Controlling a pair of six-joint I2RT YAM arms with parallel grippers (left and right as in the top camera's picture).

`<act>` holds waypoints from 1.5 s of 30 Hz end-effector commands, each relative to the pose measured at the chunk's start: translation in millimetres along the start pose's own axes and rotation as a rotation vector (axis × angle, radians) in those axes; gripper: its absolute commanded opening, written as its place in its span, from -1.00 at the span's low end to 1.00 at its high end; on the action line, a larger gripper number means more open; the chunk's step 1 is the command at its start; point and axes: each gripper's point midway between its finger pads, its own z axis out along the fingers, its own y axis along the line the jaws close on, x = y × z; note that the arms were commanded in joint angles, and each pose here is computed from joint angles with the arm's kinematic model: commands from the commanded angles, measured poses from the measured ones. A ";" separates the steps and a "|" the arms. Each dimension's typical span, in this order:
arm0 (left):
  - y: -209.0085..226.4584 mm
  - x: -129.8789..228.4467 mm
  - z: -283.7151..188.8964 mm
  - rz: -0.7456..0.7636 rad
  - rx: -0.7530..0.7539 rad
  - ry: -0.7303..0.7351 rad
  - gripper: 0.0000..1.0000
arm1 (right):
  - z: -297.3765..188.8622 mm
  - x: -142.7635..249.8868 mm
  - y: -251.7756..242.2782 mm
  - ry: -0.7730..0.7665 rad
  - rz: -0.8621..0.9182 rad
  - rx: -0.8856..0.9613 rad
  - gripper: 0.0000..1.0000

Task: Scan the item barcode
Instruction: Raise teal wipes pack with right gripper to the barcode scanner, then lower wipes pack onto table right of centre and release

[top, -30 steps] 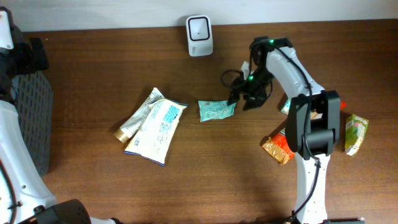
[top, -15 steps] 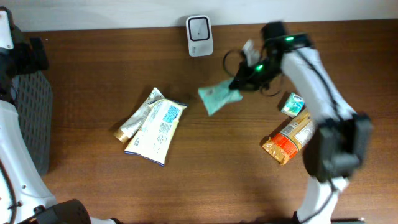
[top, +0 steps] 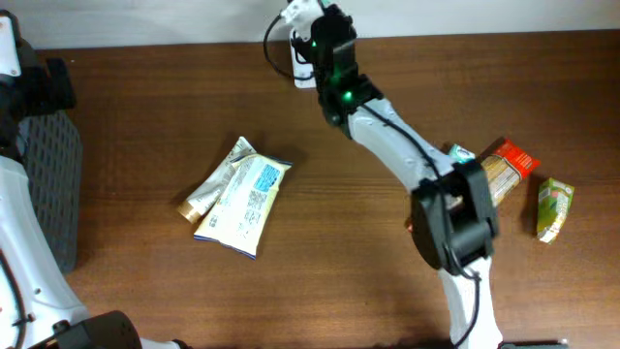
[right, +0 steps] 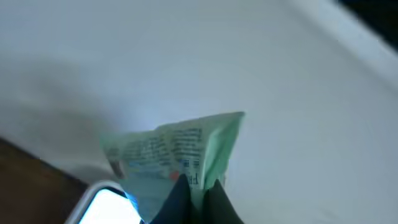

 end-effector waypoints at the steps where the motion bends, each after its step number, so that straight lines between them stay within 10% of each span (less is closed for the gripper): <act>1: -0.7 -5.4 -8.0 0.018 -0.002 -0.019 0.98 | 17.9 20.9 12.3 -0.029 -0.279 0.075 -0.92; 19: -0.7 -5.5 -8.1 0.019 -0.001 -0.019 0.98 | 0.2 -10.8 3.3 -0.053 -0.300 0.244 -0.92; 26: -0.7 -5.4 -8.0 0.018 -0.002 -0.019 0.98 | -88.8 -54.9 1.5 0.176 0.234 -0.196 -0.92; 34: -0.6 -5.5 -8.1 0.019 -0.002 -0.019 0.98 | -244.0 68.2 -1.8 1.045 0.664 -0.382 -0.92; 45: -0.7 -5.5 -8.1 0.019 -0.001 -0.019 0.98 | -273.9 209.6 15.5 1.391 0.786 -0.365 -0.92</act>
